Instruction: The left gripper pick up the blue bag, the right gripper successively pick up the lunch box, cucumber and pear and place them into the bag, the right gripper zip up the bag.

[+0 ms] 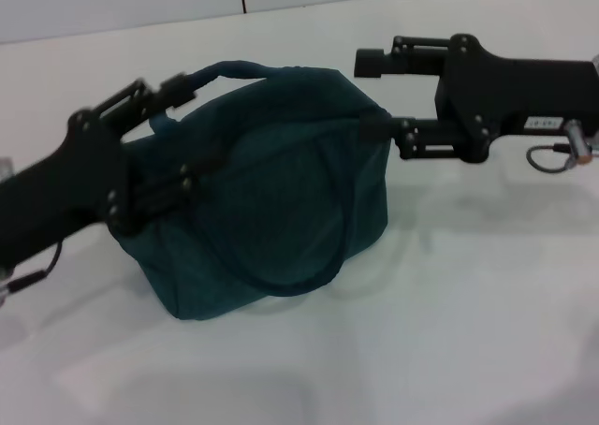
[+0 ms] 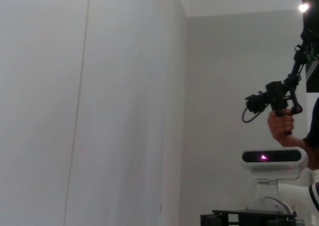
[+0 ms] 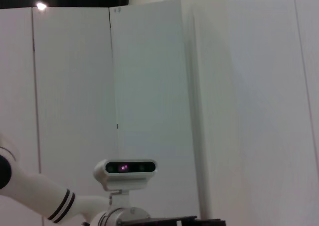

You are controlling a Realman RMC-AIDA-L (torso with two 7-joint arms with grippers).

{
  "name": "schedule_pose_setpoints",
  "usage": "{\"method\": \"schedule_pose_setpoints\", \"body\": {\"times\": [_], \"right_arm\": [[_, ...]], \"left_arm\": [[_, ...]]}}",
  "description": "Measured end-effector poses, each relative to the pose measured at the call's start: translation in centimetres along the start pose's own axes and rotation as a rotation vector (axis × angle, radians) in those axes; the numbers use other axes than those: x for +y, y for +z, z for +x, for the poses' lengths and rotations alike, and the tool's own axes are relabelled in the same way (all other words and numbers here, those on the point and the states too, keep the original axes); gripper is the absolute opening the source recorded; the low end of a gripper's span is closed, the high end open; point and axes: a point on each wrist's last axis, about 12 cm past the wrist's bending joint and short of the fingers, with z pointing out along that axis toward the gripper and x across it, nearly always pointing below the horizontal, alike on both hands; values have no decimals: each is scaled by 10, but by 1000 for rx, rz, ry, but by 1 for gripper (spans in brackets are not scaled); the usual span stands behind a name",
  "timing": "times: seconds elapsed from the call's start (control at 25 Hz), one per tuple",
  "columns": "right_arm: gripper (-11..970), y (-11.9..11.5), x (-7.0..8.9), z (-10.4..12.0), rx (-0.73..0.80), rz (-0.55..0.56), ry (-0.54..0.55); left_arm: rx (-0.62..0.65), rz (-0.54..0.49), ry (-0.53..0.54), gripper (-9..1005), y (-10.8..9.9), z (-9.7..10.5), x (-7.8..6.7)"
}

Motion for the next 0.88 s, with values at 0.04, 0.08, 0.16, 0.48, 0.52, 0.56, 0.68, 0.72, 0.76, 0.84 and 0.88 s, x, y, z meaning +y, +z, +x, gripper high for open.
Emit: {"method": "schedule_pose_setpoints", "body": {"times": [0.04,0.08,0.16,0.48,0.52,0.56,0.68,0.72,0.76,0.84,0.88], "right_arm": [[662,1,2,2,1,-5,0],[662,2,4,4,1,-10,-1],[662,7,8,10,-2,-24,-6],[662,10,23,27,-37,-15,17],[662,10,24,29,-48,-6,22],[662,9,25,32,-57,1,24],[662,8,31,41,-91,24,3],[662,7,32,43,-106,36,-4],[662,6,34,46,-125,58,-9],[662,2,37,50,-157,103,-11],[662,1,38,52,-169,125,-11]], "left_arm": [[2,-6,-4,763,-3,1,-2],[6,-13,-11,763,-6,3,-4],[15,-19,-21,764,-12,8,-10],[23,-5,-24,766,-17,11,-16],[28,-2,-27,766,-17,11,-16],[33,1,-30,766,-17,12,-17],[39,1,-35,766,-18,13,-18],[39,1,-35,766,-18,13,-18],[39,-3,-33,766,-19,14,-18],[38,-3,-33,765,-19,14,-18],[39,-3,-32,765,-19,14,-18]]}}
